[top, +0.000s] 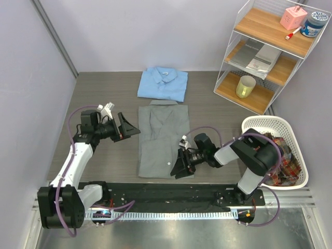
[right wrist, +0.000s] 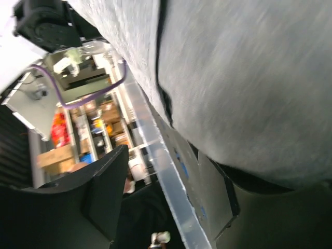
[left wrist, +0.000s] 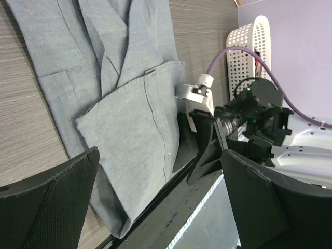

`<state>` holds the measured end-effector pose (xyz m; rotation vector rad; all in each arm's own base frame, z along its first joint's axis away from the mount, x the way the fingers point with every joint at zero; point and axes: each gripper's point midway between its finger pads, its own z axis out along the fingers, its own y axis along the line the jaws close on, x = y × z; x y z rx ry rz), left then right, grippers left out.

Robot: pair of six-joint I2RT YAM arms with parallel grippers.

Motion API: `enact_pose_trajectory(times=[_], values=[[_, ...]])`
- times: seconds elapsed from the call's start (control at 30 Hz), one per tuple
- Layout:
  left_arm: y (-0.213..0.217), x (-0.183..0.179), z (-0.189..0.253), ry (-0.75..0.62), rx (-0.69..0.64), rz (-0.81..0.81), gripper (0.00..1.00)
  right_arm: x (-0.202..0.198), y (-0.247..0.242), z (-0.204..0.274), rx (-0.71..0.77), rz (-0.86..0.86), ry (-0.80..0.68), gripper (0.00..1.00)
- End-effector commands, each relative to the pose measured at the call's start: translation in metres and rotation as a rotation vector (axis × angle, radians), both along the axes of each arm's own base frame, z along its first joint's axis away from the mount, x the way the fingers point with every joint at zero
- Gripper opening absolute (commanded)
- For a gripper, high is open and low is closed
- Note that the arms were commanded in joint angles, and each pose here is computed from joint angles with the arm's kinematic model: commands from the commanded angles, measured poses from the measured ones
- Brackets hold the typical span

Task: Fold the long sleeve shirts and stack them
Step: Fold the shirt

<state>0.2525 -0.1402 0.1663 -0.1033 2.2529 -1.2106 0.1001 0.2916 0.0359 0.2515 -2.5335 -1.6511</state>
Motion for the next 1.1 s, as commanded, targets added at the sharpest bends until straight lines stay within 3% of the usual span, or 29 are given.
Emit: enact_pose_trajectory(times=[0.0,0.03,0.2,0.23,0.37,0.4,0.43,0.47,0.6,0.67,0.7,0.77,0.8,0.87,0.93,1.07], values=[[-0.002,0.015,0.020,-0.092,-0.016,-0.024,1.00,0.018,0.002,-0.026,-0.054,-0.065,0.056,0.61],[-0.003,0.016,0.019,-0.091,-0.020,-0.032,1.00,0.016,0.003,-0.030,-0.063,-0.072,0.109,0.59],[-0.008,0.019,0.037,-0.143,-0.023,-0.107,1.00,0.020,0.026,0.028,0.112,0.002,0.047,0.56],[-0.008,0.012,0.033,-0.136,0.015,-0.152,1.00,0.022,0.029,0.056,0.166,0.015,-0.017,0.56],[-0.002,0.014,0.053,-0.356,0.265,-0.328,1.00,0.033,0.025,0.077,0.072,0.038,-0.151,0.54],[-0.004,0.006,0.051,-0.393,0.310,-0.395,1.00,0.048,0.031,0.087,0.074,0.046,-0.245,0.52],[0.000,0.004,0.047,-0.528,0.418,-0.506,1.00,0.053,0.033,0.088,0.067,0.050,-0.273,0.51],[0.005,-0.008,0.038,-0.518,0.481,-0.560,1.00,0.058,0.034,0.077,0.032,0.056,-0.257,0.48],[-0.009,-0.061,0.012,-0.783,0.709,-0.933,1.00,0.092,0.054,0.063,0.011,0.119,-0.375,0.40],[-0.012,-0.076,-0.016,-0.846,0.786,-1.015,1.00,0.101,0.058,0.048,-0.025,0.132,-0.361,0.38],[-0.024,-0.073,-0.008,-1.000,0.872,-1.011,1.00,0.110,0.064,0.038,-0.028,0.150,-0.369,0.35],[-0.028,-0.082,-0.033,-1.042,0.950,-1.056,1.00,0.120,0.068,0.030,-0.053,0.162,-0.394,0.32],[-0.042,-0.084,-0.032,-1.126,0.993,-1.065,1.00,0.122,0.066,0.016,-0.073,0.168,-0.375,0.33],[-0.060,-0.110,-0.050,-1.155,0.983,-1.168,1.00,0.122,0.066,0.002,-0.087,0.180,-0.359,0.31],[-0.068,-0.111,-0.062,-1.177,1.056,-1.174,1.00,0.118,0.064,-0.015,-0.093,0.185,-0.297,0.31],[-0.096,-0.129,-0.076,-1.267,1.076,-1.214,0.99,0.114,0.062,-0.030,-0.093,0.183,-0.264,0.30]])
